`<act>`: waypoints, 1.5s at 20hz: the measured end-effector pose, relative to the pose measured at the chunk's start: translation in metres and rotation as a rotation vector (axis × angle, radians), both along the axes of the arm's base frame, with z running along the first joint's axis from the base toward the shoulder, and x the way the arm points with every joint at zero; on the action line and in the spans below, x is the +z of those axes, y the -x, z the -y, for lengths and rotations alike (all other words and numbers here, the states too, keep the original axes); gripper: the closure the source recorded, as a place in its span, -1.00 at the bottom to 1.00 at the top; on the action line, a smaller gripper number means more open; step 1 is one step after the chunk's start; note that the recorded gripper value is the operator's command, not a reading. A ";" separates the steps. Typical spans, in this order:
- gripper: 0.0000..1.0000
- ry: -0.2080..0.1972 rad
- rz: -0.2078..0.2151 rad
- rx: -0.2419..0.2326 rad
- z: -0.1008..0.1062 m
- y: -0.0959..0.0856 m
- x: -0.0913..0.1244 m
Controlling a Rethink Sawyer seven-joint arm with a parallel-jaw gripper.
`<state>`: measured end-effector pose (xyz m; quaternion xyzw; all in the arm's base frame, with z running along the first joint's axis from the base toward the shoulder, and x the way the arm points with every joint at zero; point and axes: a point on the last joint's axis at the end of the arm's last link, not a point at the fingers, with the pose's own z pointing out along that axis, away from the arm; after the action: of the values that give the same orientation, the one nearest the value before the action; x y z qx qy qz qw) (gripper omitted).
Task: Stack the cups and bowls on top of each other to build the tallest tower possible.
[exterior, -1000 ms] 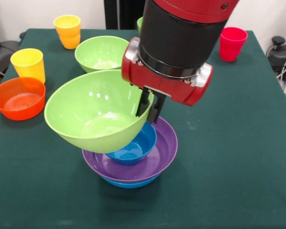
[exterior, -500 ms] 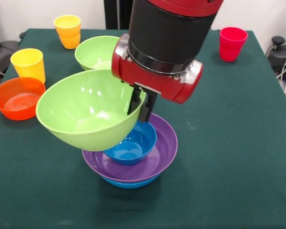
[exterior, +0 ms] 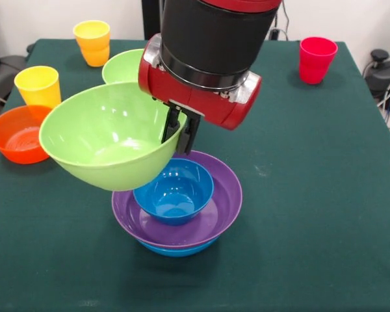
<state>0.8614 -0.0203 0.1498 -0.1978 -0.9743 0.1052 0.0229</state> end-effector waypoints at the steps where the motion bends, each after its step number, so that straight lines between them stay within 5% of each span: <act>1: 1.00 0.002 -0.003 0.000 0.000 0.001 0.000; 17: 1.00 0.004 -0.019 0.028 -0.026 0.007 -0.004; 30: 1.00 0.006 0.028 0.073 -0.052 0.002 -0.010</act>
<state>0.8597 0.0318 0.1401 -0.1639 -0.9807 0.1062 0.0046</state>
